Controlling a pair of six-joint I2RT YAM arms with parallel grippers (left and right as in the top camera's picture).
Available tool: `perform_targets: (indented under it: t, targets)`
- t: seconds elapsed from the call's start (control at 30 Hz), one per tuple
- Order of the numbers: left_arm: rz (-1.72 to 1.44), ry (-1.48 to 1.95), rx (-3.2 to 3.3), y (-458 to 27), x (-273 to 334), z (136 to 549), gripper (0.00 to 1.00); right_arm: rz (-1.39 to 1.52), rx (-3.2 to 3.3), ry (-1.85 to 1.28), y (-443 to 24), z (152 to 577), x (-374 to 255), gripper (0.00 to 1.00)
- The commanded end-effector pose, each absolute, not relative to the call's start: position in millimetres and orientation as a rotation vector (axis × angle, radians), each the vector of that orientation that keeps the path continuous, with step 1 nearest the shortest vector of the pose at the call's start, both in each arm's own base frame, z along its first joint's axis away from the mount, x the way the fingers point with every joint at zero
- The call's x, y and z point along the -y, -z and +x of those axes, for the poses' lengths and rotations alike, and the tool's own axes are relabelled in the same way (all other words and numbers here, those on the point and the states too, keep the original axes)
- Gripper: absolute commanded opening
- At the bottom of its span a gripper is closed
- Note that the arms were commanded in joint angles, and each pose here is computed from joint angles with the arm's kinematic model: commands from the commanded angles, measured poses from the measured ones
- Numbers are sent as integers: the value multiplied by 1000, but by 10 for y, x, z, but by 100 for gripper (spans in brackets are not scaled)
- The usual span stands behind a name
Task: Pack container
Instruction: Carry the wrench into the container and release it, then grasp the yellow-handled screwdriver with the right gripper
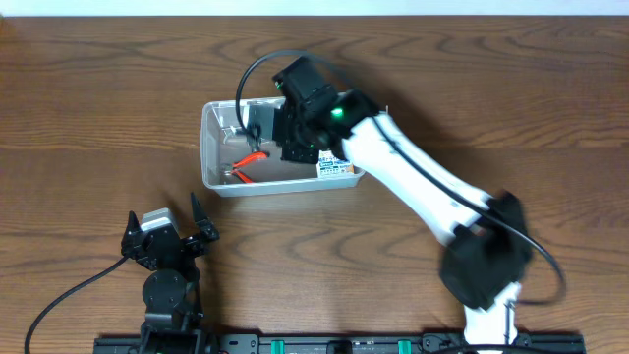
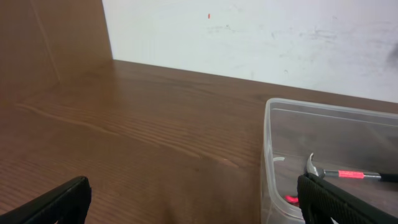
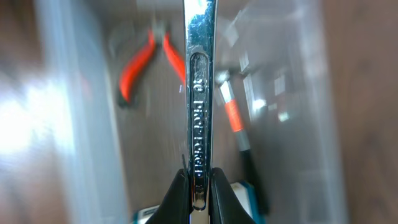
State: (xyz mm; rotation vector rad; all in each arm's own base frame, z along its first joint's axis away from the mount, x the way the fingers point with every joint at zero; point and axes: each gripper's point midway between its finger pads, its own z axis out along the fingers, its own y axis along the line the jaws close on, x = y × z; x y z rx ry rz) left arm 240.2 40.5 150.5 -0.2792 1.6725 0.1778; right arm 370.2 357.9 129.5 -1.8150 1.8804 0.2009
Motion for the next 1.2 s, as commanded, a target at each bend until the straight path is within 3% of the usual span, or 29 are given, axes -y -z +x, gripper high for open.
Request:
perform_targets:
  t: [0.0, 0.17, 0.2, 0.3, 0.43, 0.57, 0.7, 0.83, 0.9, 1.0, 1.17]
  targets:
    - [-284, -206, -1717, -1341, -431, 2385, 98, -1955, -1848, -94, -795, 3824, -3497, 1]
    - [-283, -205, -1717, -1341, -431, 2385, 98, -1956, -1873, -91, -459, 3915, -3544, 1]
    - [-283, -205, -1717, -1341, -431, 2385, 98, -1953, -1875, -94, -433, 3914, -3561, 6]
    - [-284, -206, -1717, -1341, -431, 2385, 98, -1933, -1884, -84, -410, 3920, -3608, 41]
    - [-284, -206, -1717, -1341, -431, 2385, 98, -1681, -2031, 67, -718, 4137, -3521, 51]
    - [-284, -206, -1717, -1341, -431, 2385, 98, -1305, -2177, 90, -1461, 4277, -3296, 58]
    - [-284, -206, -1717, -1341, -431, 2385, 98, -967, -2256, 30, -2140, 4409, -2816, 59]
    - [-284, -206, -1717, -1341, -431, 2385, 98, -537, -2414, -2, -2392, 4520, -1997, 55]
    - [-283, -205, -1717, -1341, -431, 2385, 98, -241, -2547, -28, -2285, 4497, -1558, 49]
    - [-283, -205, -1717, -1341, -431, 2385, 98, -23, -2706, -82, -2006, 4389, -1183, 38]
    - [-284, -206, -1717, -1341, -431, 2385, 98, 66, -2818, -52, -1476, 4364, -975, 43]
